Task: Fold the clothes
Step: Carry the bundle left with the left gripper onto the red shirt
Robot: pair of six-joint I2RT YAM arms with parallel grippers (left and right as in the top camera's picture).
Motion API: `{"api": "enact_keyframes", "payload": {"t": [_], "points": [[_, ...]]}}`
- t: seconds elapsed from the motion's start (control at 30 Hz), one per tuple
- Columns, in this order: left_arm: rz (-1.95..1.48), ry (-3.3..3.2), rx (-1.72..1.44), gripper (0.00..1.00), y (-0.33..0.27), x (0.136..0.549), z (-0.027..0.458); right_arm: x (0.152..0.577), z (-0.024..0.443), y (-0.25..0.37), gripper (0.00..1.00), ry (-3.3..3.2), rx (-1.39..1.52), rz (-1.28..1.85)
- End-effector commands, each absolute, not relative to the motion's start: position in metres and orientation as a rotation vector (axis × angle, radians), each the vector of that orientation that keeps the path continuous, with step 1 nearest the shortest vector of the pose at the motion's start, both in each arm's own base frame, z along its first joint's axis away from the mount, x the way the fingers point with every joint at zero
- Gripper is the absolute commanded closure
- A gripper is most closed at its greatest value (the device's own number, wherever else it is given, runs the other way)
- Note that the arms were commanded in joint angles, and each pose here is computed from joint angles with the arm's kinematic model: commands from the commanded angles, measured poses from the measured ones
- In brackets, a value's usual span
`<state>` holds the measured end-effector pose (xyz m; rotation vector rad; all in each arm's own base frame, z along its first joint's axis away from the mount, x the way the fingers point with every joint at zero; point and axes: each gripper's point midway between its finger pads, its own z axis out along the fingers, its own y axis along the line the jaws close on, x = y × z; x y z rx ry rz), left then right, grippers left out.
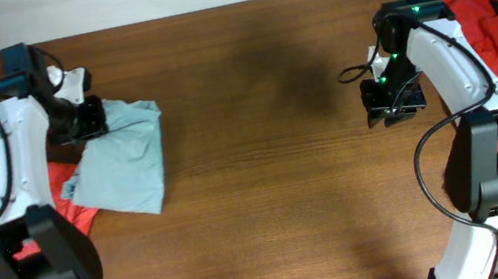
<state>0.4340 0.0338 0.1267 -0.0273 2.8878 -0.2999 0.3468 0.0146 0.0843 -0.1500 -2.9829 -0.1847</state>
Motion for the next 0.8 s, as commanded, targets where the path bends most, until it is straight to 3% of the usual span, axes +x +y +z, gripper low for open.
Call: {"api": "enact_keyframes", "payload": {"t": [0.0,0.2,0.77], "points": [[-0.09,2.846,-0.159,0.99,0.069,0.421,0.164,0.35,0.093,0.005,0.65,-3.013,-0.155,-0.165],[-0.068,2.794,-0.196,0.99,0.08,0.408,0.193,0.35,0.093,0.001,0.65,-3.015,-0.156,-0.138],[0.036,2.774,-0.437,0.99,0.152,0.387,0.19,0.348,0.093,0.001,0.65,-3.007,-0.155,-0.138]]}}
